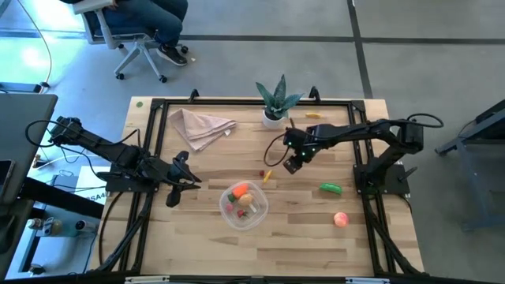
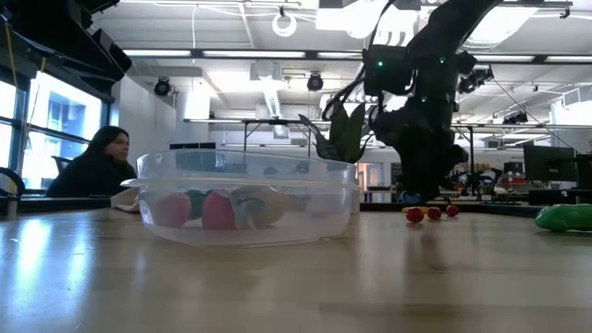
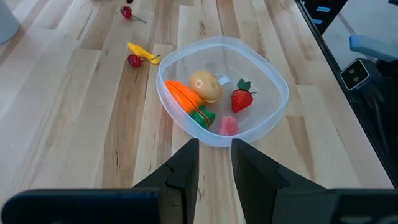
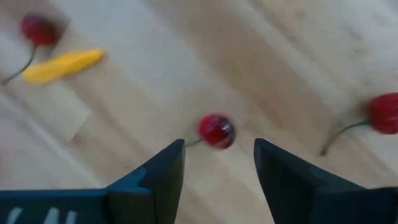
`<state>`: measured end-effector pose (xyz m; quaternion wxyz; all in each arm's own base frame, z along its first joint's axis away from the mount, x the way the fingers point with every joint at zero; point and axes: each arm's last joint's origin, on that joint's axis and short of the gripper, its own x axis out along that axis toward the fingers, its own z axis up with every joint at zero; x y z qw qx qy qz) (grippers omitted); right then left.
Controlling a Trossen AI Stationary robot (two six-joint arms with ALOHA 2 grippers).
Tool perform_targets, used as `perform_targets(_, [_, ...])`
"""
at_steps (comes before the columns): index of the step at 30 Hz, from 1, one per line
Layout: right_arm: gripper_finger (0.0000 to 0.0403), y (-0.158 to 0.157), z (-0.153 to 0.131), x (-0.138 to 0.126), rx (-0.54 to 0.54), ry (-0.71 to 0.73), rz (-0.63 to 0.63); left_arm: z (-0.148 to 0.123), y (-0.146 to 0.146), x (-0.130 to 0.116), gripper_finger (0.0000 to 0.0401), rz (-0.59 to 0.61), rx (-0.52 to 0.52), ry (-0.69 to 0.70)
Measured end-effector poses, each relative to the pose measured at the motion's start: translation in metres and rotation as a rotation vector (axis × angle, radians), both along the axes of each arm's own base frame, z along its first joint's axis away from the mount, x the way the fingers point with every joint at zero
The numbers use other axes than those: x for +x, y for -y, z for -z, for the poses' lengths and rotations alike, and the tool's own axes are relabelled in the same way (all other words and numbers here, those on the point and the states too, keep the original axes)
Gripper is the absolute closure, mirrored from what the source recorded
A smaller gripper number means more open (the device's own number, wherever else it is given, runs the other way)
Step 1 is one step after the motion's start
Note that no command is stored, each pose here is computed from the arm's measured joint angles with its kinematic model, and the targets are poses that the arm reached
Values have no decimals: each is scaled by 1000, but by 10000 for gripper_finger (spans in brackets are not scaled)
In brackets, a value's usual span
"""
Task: Pick and placing Produce into tupperware
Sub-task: Put the cherry into the transparent container
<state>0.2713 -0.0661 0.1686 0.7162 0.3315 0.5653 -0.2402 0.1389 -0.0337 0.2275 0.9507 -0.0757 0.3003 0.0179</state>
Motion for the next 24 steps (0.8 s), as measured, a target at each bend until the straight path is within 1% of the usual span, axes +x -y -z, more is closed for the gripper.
perform_targets(2, [210, 1, 0, 0, -17, -6, 37, 0, 0, 0, 318, 0, 0, 0])
perform_targets(5, [206, 1, 0, 0, -9, -8, 92, 0, 0, 0, 318, 0, 0, 0])
perform_targets(12, [205, 1, 1, 1, 6, -8, 163, 0, 0, 0, 318, 0, 0, 0])
perform_targets(18, [205, 2, 12, 3, 20, -39, 198, 0, 0, 0, 318, 0, 0, 0])
perform_targets(24, [206, 3, 22, 11, 28, -16, 211, 0, 0, 0, 318, 0, 0, -1])
